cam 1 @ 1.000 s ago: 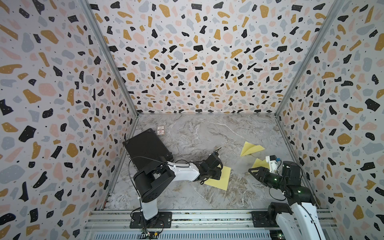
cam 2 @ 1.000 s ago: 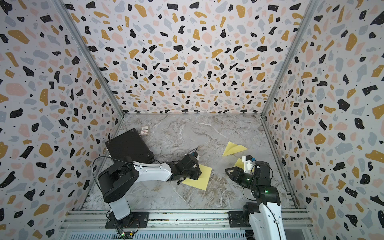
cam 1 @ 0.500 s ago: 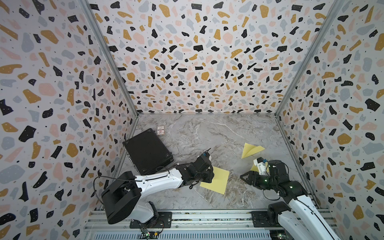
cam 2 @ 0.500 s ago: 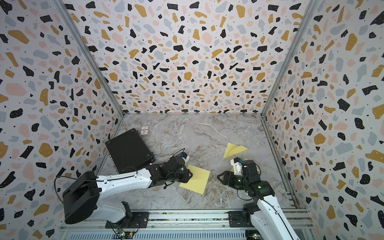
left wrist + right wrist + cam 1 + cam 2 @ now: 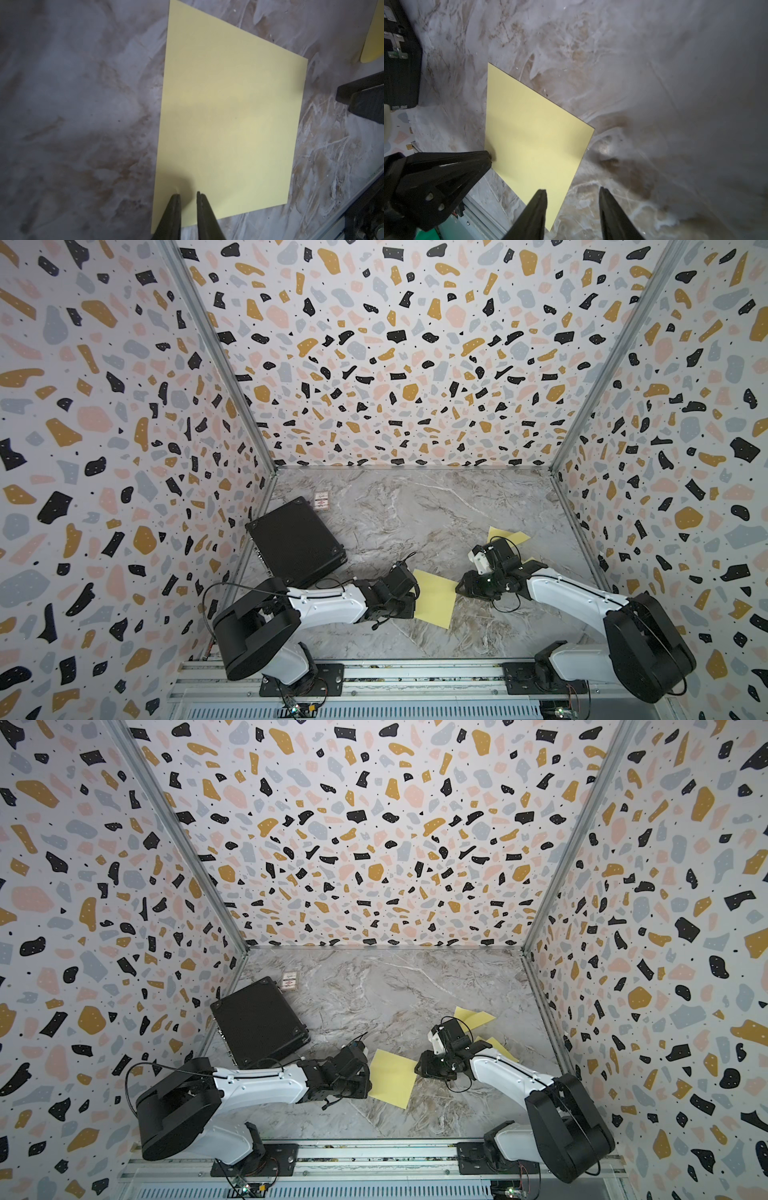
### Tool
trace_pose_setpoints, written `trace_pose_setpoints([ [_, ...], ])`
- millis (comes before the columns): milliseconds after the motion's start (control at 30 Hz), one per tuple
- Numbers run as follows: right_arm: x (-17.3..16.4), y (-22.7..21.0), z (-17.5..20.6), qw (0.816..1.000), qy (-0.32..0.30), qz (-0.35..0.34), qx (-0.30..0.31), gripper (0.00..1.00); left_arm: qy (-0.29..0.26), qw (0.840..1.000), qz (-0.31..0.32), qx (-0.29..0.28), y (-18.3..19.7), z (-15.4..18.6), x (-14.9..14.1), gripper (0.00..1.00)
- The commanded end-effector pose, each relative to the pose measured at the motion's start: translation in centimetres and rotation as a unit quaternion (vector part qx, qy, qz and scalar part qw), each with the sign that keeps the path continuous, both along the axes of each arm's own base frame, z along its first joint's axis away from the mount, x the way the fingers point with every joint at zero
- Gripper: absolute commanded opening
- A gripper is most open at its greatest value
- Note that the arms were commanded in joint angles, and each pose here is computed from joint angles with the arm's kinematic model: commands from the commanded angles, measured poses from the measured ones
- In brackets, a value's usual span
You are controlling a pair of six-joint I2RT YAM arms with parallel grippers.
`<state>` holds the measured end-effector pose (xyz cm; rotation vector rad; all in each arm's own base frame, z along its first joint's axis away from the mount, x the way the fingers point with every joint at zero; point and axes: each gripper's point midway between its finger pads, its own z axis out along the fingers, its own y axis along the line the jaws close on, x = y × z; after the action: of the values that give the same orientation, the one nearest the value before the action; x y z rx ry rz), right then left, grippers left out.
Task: Fold the square paper diagonally
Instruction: Fold the paper at the center of the board.
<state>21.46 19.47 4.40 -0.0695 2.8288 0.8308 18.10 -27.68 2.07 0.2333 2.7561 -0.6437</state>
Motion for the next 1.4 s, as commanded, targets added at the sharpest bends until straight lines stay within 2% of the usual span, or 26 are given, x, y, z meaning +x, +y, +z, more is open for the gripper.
trace_pose_setpoints([
  [0,1.4,0.4,0.5,1.000,-0.030,0.003,-0.007,0.46,-0.003,1.000,0.006,-0.003,-0.3,-0.1,0.5,0.19],
  [567,3.1,-0.3,-3.0,0.998,-0.017,-0.022,-0.061,0.46,0.017,0.999,0.015,0.040,2.1,-3.3,-0.7,0.18],
  [800,2.8,0.8,-3.8,0.999,0.003,-0.013,-0.036,0.45,0.016,0.999,0.017,0.046,2.5,-3.9,-0.8,0.17],
  [933,3.2,-0.7,-2.6,0.997,-0.029,-0.025,-0.069,0.45,0.014,0.998,0.020,0.049,2.7,-3.9,-0.7,0.17],
  [1067,3.6,-2.2,-1.1,0.992,-0.064,-0.025,-0.106,0.49,0.015,0.998,0.018,0.051,2.7,-4.0,-0.7,0.17],
  [1367,3.4,-1.2,-3.1,0.993,-0.042,0.003,-0.109,0.47,0.013,0.998,0.019,0.053,2.8,-4.0,-0.7,0.17],
])
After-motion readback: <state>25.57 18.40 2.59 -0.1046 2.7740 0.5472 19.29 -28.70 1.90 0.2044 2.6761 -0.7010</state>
